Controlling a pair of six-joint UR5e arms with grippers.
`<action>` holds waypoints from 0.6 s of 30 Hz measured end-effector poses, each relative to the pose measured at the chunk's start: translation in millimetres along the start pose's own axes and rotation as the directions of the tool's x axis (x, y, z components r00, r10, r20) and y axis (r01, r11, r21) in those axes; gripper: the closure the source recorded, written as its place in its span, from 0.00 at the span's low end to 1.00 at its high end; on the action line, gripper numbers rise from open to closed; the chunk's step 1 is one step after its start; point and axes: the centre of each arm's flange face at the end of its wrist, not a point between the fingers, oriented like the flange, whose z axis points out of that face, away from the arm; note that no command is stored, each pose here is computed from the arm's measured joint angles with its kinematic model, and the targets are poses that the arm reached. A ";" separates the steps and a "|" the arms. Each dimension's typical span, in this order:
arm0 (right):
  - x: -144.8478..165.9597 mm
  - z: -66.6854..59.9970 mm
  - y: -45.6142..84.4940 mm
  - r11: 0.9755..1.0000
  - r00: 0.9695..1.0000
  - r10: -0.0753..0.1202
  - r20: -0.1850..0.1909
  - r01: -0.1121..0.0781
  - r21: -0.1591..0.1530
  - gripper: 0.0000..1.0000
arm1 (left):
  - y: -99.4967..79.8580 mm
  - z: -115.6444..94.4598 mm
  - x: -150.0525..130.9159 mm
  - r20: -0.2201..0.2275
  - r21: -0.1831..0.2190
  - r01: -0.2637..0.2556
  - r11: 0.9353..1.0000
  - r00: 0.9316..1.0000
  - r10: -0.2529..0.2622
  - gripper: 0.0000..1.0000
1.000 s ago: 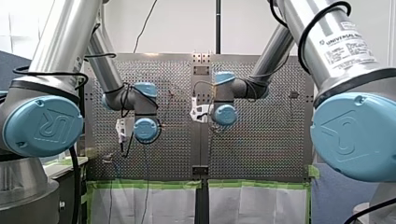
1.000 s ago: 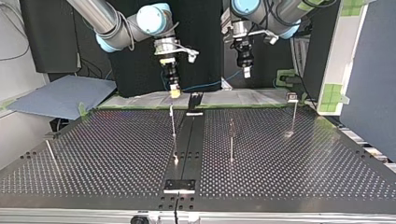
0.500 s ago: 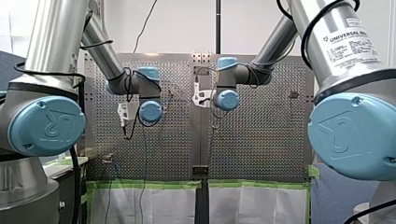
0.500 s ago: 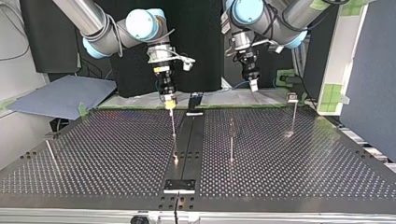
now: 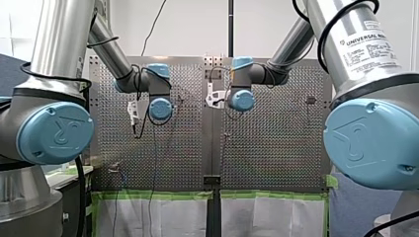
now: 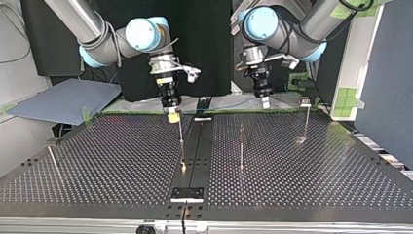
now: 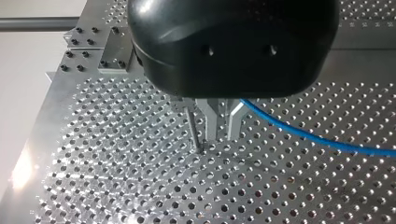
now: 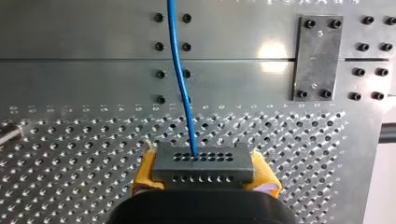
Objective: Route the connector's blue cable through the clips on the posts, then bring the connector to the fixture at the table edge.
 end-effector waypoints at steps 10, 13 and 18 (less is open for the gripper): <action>11.3 12.4 5.8 1.000 1.000 0.017 -0.018 -0.016 0.016 1.00 | 12.3 31.9 -10.3 0.012 -0.013 -0.011 1.000 1.000 0.011 0.84; 14.6 15.6 6.8 1.000 1.000 0.018 -0.023 -0.017 0.022 1.00 | 17.3 42.6 -13.4 0.018 -0.013 -0.012 1.000 1.000 0.012 0.84; 19.4 19.8 6.5 0.999 0.999 0.021 -0.031 -0.020 0.037 1.00 | 17.8 57.1 -21.8 0.032 0.005 -0.009 1.000 0.999 0.009 0.84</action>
